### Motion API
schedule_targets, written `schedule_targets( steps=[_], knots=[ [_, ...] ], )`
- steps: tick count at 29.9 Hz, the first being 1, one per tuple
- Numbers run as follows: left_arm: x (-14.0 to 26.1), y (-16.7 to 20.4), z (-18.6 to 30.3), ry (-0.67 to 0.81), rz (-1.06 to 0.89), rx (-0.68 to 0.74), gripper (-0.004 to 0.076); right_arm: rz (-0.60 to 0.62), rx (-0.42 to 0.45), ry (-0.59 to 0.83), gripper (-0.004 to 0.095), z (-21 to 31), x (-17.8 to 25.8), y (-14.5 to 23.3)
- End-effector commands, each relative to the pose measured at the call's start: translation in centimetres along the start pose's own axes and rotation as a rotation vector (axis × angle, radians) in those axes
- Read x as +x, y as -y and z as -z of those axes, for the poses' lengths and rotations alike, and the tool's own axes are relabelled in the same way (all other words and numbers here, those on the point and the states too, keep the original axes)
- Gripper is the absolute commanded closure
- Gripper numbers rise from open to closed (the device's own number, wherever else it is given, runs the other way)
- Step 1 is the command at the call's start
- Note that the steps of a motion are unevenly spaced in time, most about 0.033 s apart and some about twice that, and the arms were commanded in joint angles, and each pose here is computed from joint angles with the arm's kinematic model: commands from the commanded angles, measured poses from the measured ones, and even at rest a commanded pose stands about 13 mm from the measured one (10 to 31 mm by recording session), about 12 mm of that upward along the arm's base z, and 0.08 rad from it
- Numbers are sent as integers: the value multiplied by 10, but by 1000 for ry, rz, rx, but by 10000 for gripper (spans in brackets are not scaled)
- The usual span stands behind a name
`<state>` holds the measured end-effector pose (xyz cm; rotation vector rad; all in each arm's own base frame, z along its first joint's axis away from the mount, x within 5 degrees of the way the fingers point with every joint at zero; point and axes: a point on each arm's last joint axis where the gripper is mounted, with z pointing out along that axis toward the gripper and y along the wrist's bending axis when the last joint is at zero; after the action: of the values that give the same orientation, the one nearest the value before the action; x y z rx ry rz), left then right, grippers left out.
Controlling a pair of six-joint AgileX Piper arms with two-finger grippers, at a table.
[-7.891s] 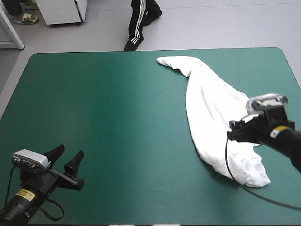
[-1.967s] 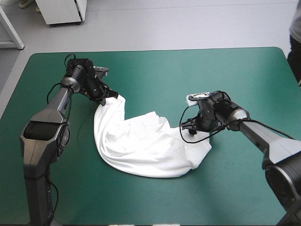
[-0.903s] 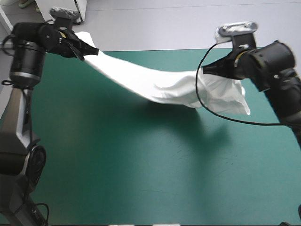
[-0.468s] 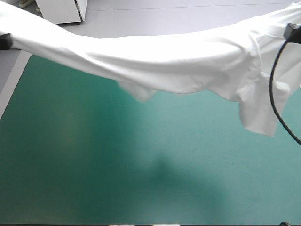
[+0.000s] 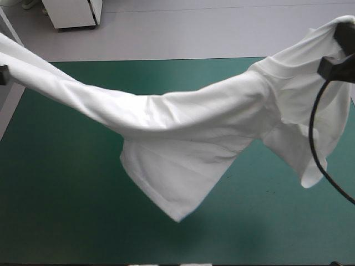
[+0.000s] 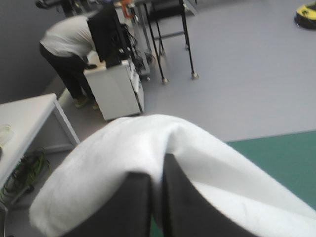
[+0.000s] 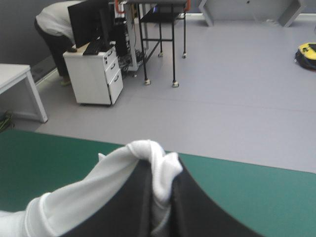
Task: Fold the cloth
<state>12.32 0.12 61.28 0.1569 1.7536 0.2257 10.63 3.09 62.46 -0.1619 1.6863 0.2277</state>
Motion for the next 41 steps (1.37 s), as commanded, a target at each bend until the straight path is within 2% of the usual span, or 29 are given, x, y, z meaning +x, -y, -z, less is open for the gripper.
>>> schedule_targets(
  steps=[1, 6, 9, 14, 17, 20, 24, 30, 31, 33, 35, 37, 39, 41],
  knots=[
    [17, 10, -21, -121, -1, 38, 733, 28, 1, -39, 927, -13, 10, -2],
    [51, 25, -62, -288, -34, 72, 733, 68, 44, -261, 927, -64, 56, -5],
    [74, 37, -91, -331, -40, 87, 733, 102, 96, -337, 927, -105, 92, -6],
    [105, 58, -147, -288, -5, 105, 733, 208, 175, -268, 927, -173, 129, -7],
    [118, 73, -191, -271, 20, 128, 733, 226, 225, -229, 927, -218, 142, -1],
    [133, 88, -241, -279, 19, 149, 733, 208, 235, -250, 927, -264, 162, 8],
    [161, 110, -308, -305, 26, 175, 733, 215, 274, -350, 927, -318, 198, 22],
    [212, 138, -384, -341, 28, 202, 728, 202, 289, -448, 901, -368, 241, 31],
    [218, 141, -391, -348, 35, 204, 716, 178, 289, -455, 867, -371, 244, 33],
    [229, 147, -405, -365, 50, 206, 629, 136, 286, -473, 712, -378, 247, 40],
    [232, 148, -413, -362, 55, 203, 496, 89, 280, -478, 485, -379, 245, 47],
    [229, 146, -417, -347, 58, 198, 314, 45, 297, -489, 238, -377, 241, 57],
    [223, 142, -416, -336, 32, 186, 185, 41, 331, -518, 81, -371, 235, 65],
    [212, 137, -411, -354, 13, 173, 141, 74, 358, -558, 17, -362, 227, 70]
  ],
)
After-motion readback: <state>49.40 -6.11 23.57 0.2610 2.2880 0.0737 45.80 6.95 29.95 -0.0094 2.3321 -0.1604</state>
